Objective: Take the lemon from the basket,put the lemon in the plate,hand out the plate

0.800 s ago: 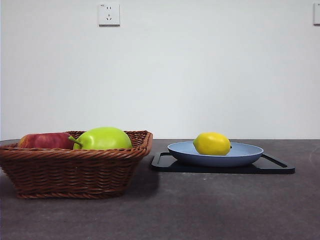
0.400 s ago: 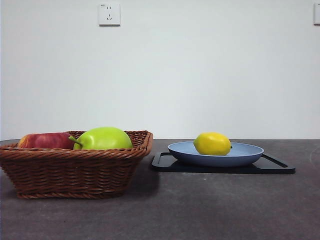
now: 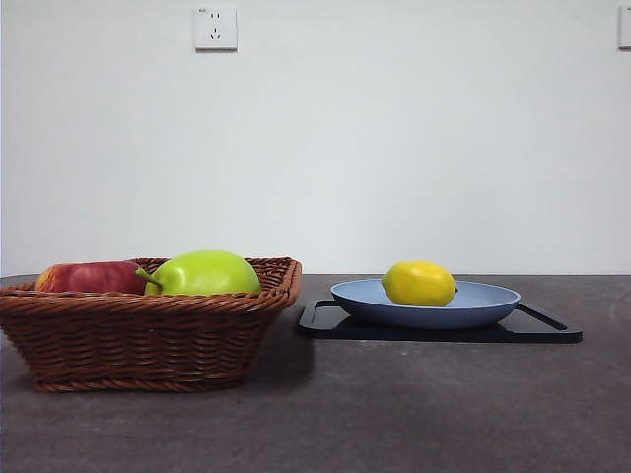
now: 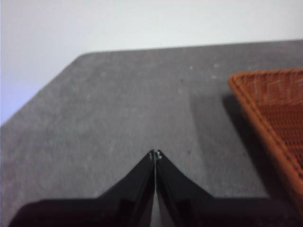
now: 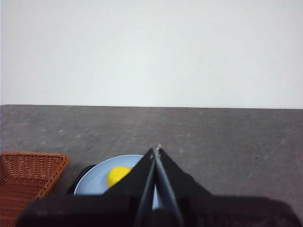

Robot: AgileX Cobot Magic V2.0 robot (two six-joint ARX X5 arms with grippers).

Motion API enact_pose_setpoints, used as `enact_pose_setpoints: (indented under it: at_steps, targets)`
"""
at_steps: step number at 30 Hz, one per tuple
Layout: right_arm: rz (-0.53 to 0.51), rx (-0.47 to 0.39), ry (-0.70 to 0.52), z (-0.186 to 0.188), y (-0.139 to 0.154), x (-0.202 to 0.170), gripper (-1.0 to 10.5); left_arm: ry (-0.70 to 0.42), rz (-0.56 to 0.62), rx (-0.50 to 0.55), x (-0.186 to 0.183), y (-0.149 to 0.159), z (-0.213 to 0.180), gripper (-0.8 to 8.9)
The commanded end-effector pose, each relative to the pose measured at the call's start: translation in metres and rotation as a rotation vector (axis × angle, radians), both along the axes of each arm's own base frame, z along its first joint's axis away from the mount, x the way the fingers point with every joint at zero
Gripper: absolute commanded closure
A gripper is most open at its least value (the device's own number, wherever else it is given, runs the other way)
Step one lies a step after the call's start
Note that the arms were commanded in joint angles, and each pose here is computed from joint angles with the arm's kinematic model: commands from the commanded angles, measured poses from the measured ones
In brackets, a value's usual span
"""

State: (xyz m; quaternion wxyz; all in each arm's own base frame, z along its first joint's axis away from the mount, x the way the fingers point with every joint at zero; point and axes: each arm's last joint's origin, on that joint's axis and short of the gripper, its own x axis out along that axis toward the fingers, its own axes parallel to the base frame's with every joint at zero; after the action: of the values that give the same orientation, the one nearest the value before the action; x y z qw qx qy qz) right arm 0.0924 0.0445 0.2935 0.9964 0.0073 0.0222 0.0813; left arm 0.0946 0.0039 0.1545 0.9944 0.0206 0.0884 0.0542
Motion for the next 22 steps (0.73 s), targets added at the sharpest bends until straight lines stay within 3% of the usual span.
enact_pose_setpoints:
  at_steps: [1, 22]
  targets:
    - [0.001, 0.007, -0.014, 0.0031, 0.0003, -0.0006, 9.4, -0.009, 0.010, -0.023, 0.0009, 0.0007, -0.0041, 8.05]
    - [0.001, 0.007, -0.014, 0.0031, 0.0003, -0.0006, 9.4, -0.011, 0.016, -0.029, 0.0013, 0.0010, -0.0052, 8.05]
